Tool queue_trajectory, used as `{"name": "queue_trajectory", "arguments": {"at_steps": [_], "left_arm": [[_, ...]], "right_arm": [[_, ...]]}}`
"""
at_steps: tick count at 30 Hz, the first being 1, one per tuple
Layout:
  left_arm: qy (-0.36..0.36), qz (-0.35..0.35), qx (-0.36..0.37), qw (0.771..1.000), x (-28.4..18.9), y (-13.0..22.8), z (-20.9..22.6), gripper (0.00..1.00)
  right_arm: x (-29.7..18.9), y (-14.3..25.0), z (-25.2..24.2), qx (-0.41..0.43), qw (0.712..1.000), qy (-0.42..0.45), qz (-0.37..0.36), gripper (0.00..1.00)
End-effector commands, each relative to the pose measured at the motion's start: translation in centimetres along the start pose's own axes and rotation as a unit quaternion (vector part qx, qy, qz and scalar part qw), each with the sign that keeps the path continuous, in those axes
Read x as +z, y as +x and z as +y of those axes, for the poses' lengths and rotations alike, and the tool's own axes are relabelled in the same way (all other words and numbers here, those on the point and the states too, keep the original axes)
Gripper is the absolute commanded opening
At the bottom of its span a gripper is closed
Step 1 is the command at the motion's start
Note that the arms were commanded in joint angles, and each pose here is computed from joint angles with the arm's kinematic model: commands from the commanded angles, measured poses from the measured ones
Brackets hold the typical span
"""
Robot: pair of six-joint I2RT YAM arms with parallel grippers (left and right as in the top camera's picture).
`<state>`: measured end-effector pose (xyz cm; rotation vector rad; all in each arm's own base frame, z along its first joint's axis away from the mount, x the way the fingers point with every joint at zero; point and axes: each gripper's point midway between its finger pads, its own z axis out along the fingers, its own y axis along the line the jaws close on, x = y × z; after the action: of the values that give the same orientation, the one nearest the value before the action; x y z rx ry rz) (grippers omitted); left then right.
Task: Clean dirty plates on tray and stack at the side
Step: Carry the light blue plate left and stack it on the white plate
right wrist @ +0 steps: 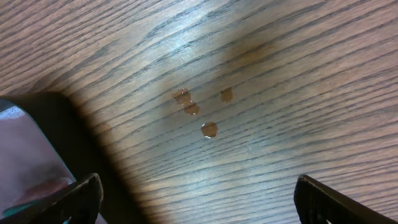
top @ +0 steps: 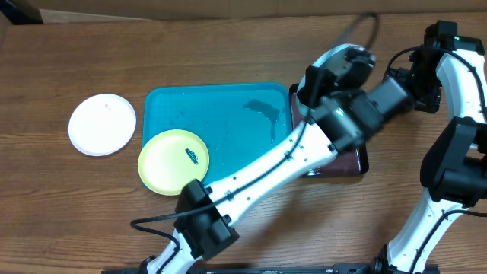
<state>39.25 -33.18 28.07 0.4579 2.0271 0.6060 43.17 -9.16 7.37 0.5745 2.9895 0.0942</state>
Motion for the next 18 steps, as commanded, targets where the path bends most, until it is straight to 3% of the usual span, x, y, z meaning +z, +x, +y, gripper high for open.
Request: {"name": "queue_trajectory", "arguments": {"at_steps": [1, 6, 9, 13, 16, 18], "left_arm": [[0.142, 0.113, -0.079, 0.980, 4.0, 4.5, -4.0, 0.04], [0.205, 0.233, -0.100, 0.945, 8.3, 10.7, -4.4, 0.04], [0.237, 0.309, -0.145, 0.909, 10.8, 14.3, -3.0, 0.04], [0.336, 0.374, -0.246, 0.829, 13.1, 16.1, 0.0, 0.04], [0.422, 0.378, -0.334, 0.753, 14.7, 16.1, 3.7, 0.04], [0.453, 0.367, -0.384, 0.716, 15.9, 16.5, 7.1, 0.04]], "right_arm": [[-1.6, -0.8, 0.1, 0.002, 1.000, -0.003, -0.024, 1.00], [-1.6, -0.8, 0.1, 0.002, 1.000, -0.003, -0.024, 1.00], [-1.6, -0.8, 0.1, 0.002, 1.000, -0.003, -0.024, 1.00], [-1.6, -0.8, 0.1, 0.002, 1.000, -0.003, -0.024, 1.00], [-1.6, -0.8, 0.1, 0.002, 1.000, -0.003, -0.024, 1.00], [-1.6, -0.8, 0.1, 0.002, 1.000, -0.003, -0.024, 1.00]]}}
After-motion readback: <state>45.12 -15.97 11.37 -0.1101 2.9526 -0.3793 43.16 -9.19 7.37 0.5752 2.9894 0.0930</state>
